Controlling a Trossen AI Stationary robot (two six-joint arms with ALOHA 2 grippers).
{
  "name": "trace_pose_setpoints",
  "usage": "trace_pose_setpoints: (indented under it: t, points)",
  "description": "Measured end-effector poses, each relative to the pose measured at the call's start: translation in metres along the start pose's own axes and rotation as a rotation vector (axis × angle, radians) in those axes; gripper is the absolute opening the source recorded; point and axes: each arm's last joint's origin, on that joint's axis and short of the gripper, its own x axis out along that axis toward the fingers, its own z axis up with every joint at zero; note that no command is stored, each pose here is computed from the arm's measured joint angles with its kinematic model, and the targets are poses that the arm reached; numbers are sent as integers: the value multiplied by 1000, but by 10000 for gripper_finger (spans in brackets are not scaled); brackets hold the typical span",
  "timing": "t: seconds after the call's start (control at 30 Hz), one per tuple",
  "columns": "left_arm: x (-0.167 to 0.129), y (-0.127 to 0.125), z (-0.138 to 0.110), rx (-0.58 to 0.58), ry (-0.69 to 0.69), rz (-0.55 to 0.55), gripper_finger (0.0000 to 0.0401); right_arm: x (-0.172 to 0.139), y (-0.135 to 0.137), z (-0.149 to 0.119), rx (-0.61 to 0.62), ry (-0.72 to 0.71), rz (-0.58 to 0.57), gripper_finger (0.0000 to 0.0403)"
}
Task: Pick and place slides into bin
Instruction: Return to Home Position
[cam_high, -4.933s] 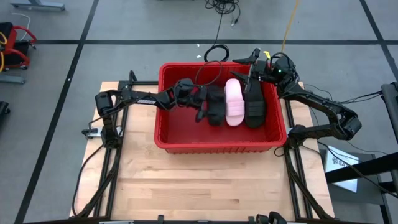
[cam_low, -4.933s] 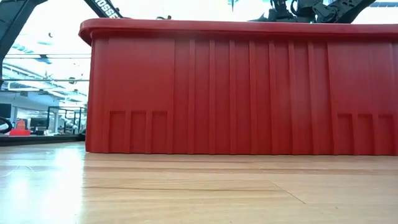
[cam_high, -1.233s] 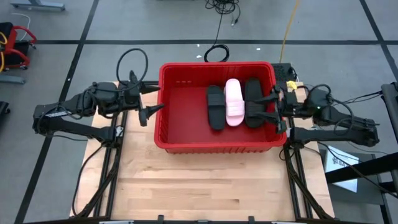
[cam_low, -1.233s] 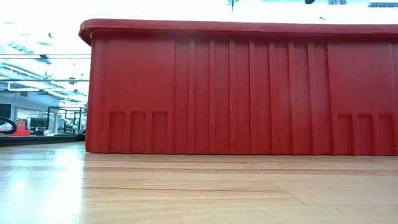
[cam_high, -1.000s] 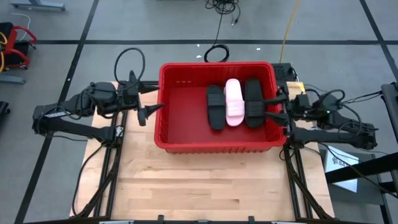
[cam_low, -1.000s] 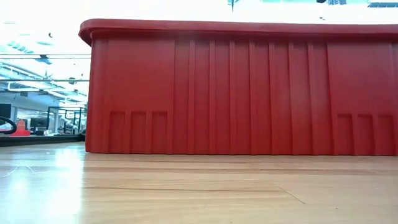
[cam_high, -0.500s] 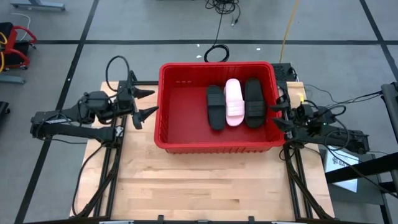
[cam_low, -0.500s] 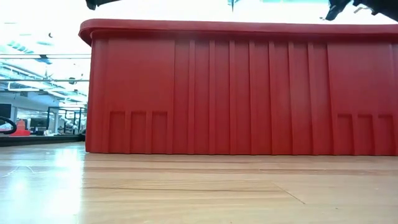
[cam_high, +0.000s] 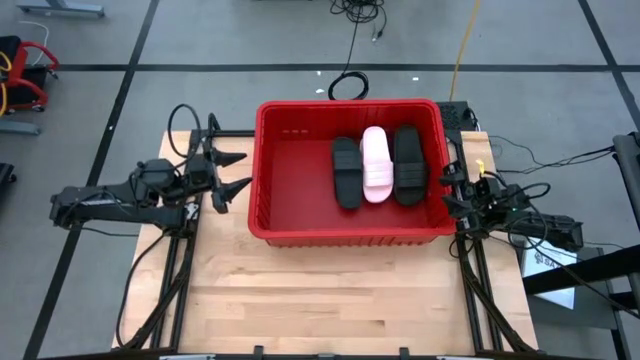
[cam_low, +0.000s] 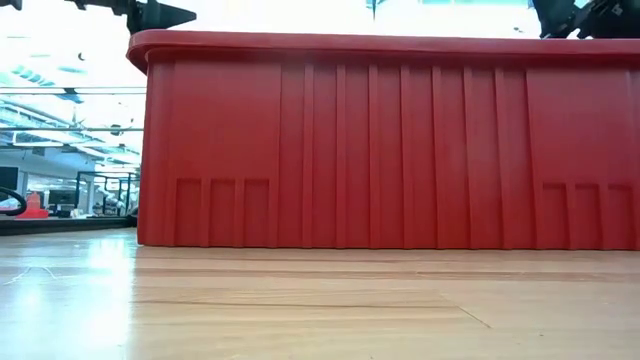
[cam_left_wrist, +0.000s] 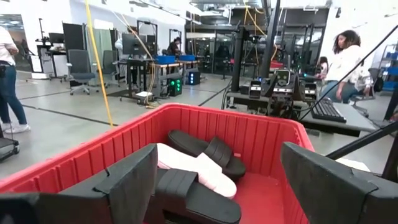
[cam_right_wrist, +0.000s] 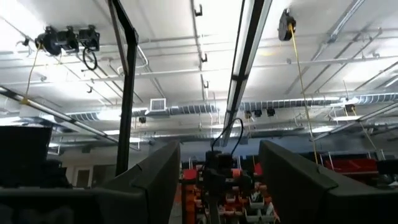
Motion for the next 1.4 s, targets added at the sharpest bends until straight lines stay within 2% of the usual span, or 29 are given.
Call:
trace_pose_setpoints:
  t: [0.3,0.57,0.87,1.03,1.17,1.4]
  points:
    - [-7,2,-14,-12,-58,-3,340,-6,-3,-11,-5,10,-55,214]
    - [-11,4,-25,1,-71,-3,340,-6,-3,-13,-5,18,-55,215]
    - [-12,5,-39,14,-75,-2,340,-8,-7,-29,44,178,-119,215]
    - [-11,7,-49,5,-72,52,340,-10,-9,-37,18,255,-159,215]
    - [-10,8,-55,0,-70,73,340,-12,-12,-40,4,287,-235,215]
    - [-10,8,-66,17,-72,78,340,-12,-12,-41,-1,298,-236,215]
